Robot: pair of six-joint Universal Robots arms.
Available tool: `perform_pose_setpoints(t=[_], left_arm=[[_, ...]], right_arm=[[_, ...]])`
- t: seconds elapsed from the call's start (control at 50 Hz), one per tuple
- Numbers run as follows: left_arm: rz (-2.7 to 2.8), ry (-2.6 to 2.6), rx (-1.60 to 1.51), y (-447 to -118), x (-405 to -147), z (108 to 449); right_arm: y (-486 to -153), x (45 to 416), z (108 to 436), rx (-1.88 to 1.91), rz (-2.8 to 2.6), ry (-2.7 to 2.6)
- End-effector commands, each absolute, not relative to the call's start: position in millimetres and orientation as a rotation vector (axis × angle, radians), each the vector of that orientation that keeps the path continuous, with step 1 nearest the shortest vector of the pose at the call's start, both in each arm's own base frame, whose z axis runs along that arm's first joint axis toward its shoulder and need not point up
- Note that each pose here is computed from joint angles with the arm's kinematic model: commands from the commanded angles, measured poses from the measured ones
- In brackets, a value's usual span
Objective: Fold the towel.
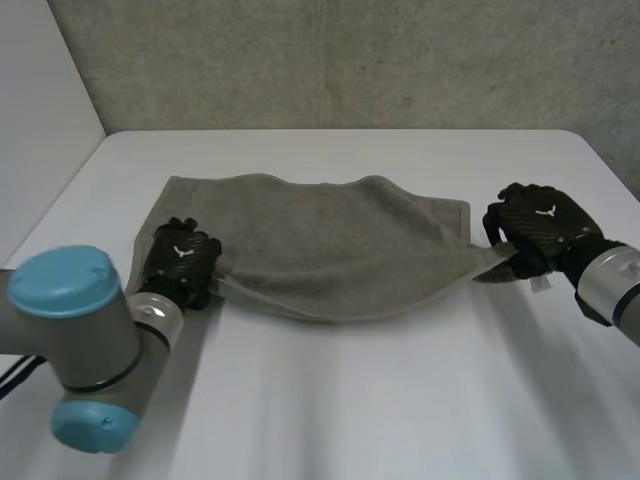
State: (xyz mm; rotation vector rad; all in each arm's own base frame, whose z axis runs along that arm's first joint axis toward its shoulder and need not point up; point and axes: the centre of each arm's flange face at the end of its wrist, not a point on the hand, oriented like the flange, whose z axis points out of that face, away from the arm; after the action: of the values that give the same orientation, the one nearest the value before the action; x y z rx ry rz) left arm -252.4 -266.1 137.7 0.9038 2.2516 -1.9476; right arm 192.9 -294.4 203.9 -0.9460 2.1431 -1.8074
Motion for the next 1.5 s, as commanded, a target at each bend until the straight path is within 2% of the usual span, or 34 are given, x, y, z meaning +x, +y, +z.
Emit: perform_pose_setpoints(t=[0.02, 0.16, 0.28, 0.4, 0.5, 0.56, 0.66, 0.72, 0.76, 0.82, 0.88, 0.98, 1.02, 1.18, 1.22, 1.5], left_arm=[[-1.995, 2.210, 0.889, -245, -237, 179], [-1.989, 2.216, 0.889, -217, -215, 219], [-1.980, 2.242, 0.874, -211, -197, 238], [-2.002, 2.247, 0.890, -212, -192, 244], [-2.015, 2.249, 0.901, -218, -193, 244], [-2.012, 2.249, 0.903, -222, -194, 242], [-1.958, 2.304, 0.933, -256, -205, 218], [-1.938, 2.321, 0.935, -265, -206, 212], [-1.910, 2.349, 0.946, -286, -211, 199], [-1.899, 2.359, 0.948, -296, -214, 193], [-1.894, 2.357, 0.957, -326, -220, 181], [-1.902, 2.332, 0.970, -345, -225, 175], [-1.911, 2.297, 0.993, -363, -229, 167], [-1.954, 2.194, 1.063, -385, -244, 154], [-1.995, 2.130, 1.074, -393, -248, 149], [-2.090, 2.051, 1.119, -403, -255, 125]], right_arm=[[-277, 189, 237, -0.932, -1.755, 2.172], [-259, 175, 263, -0.913, -1.770, 2.148], [-253, 163, 276, -0.892, -1.784, 2.147], [-259, 150, 293, -0.880, -1.818, 2.123], [-263, 150, 293, -0.920, -1.817, 2.098], [-273, 149, 280, -0.959, -1.776, 2.129], [-286, 151, 267, -1.002, -1.729, 2.159], [-297, 160, 252, -1.031, -1.662, 2.223], [-309, 167, 241, -1.052, -1.634, 2.261], [-314, 171, 236, -1.068, -1.622, 2.271], [-324, 175, 224, -1.075, -1.592, 2.280], [-345, 185, 208, -1.084, -1.599, 2.269], [-352, 191, 203, -1.099, -1.625, 2.266], [-378, 198, 196, -1.033, -1.771, 2.237], [-393, 199, 192, -0.972, -1.859, 2.202], [-412, 206, 162, -0.967, -1.846, 2.233]])
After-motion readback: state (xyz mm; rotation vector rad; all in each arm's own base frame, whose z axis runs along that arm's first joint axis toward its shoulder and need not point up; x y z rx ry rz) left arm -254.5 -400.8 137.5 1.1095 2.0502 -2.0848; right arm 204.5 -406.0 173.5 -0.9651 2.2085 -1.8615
